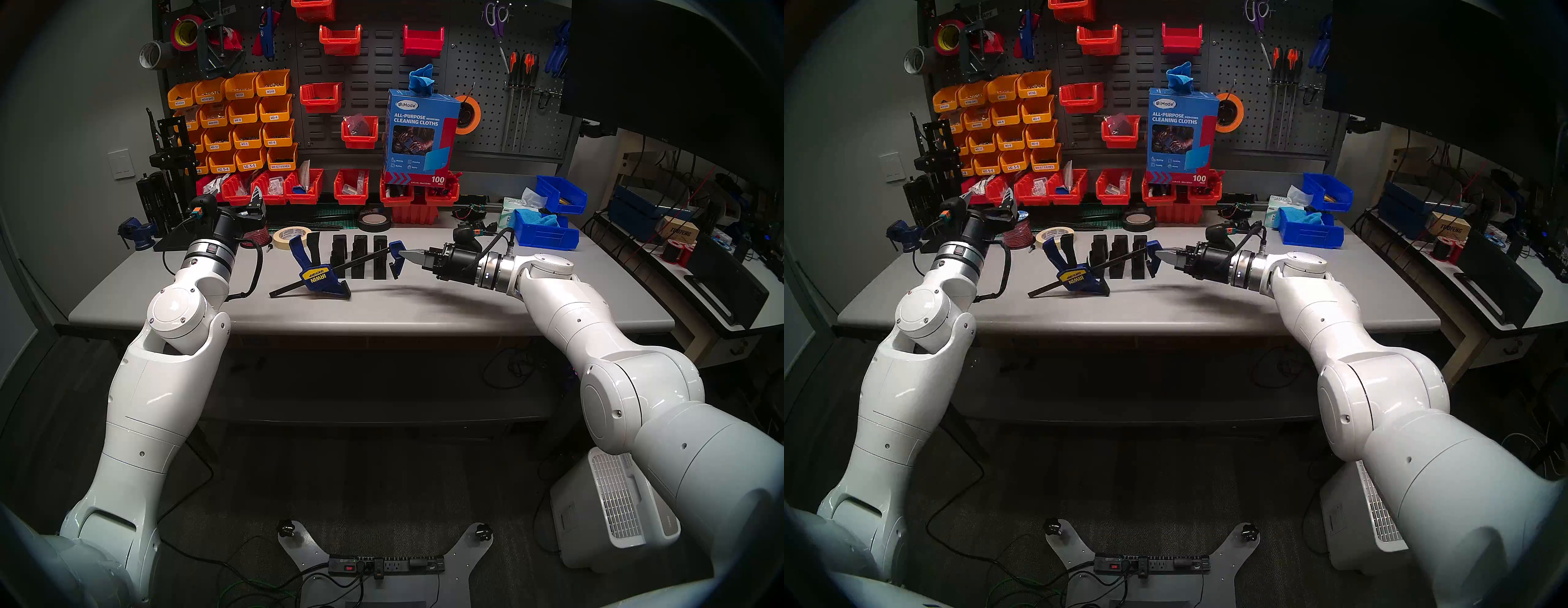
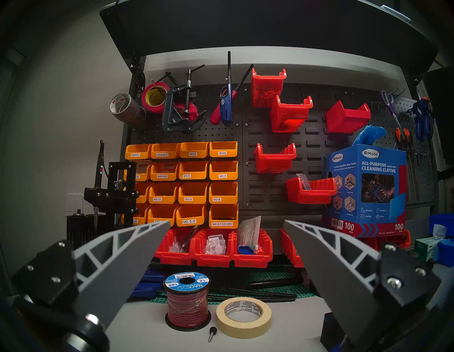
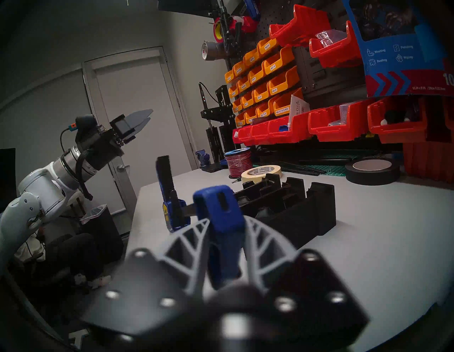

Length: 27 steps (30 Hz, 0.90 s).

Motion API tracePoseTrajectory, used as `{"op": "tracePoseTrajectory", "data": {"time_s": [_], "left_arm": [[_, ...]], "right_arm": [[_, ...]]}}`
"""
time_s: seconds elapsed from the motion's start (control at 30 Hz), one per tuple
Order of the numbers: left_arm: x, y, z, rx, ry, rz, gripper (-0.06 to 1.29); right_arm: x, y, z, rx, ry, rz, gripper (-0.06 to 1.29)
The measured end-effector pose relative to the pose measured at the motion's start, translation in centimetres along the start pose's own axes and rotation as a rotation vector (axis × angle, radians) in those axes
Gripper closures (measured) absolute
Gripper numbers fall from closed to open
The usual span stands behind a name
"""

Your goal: Clamp the two 3D printed pieces together with the clamp

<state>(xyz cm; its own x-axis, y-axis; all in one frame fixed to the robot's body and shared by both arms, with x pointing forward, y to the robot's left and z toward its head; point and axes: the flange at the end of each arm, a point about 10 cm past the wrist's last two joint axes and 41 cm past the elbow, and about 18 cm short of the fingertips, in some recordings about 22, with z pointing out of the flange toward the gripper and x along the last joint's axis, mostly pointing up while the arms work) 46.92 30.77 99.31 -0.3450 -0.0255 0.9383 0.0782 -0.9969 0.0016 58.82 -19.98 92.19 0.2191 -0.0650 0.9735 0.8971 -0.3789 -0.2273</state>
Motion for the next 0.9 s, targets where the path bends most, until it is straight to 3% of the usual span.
{"op": "tracePoseTrajectory", "data": {"time_s": [0.07, 0.1, 0.9], "left_arm": [[0.0, 0.0, 0.0, 0.0, 0.0, 0.0, -0.03], [0.0, 0.0, 0.0, 0.0, 0.0, 0.0, -0.03], [0.0, 0.0, 0.0, 0.0, 0.0, 0.0, -0.03]], "right_arm": [[-0.07, 0.02, 0.01, 0.0, 0.0, 0.0, 1.23], [-0.07, 0.04, 0.01, 0.0, 0.001, -0.001, 1.25], [-0.33, 0.28, 0.04, 0.0, 0.016, -0.022, 1.25]]}}
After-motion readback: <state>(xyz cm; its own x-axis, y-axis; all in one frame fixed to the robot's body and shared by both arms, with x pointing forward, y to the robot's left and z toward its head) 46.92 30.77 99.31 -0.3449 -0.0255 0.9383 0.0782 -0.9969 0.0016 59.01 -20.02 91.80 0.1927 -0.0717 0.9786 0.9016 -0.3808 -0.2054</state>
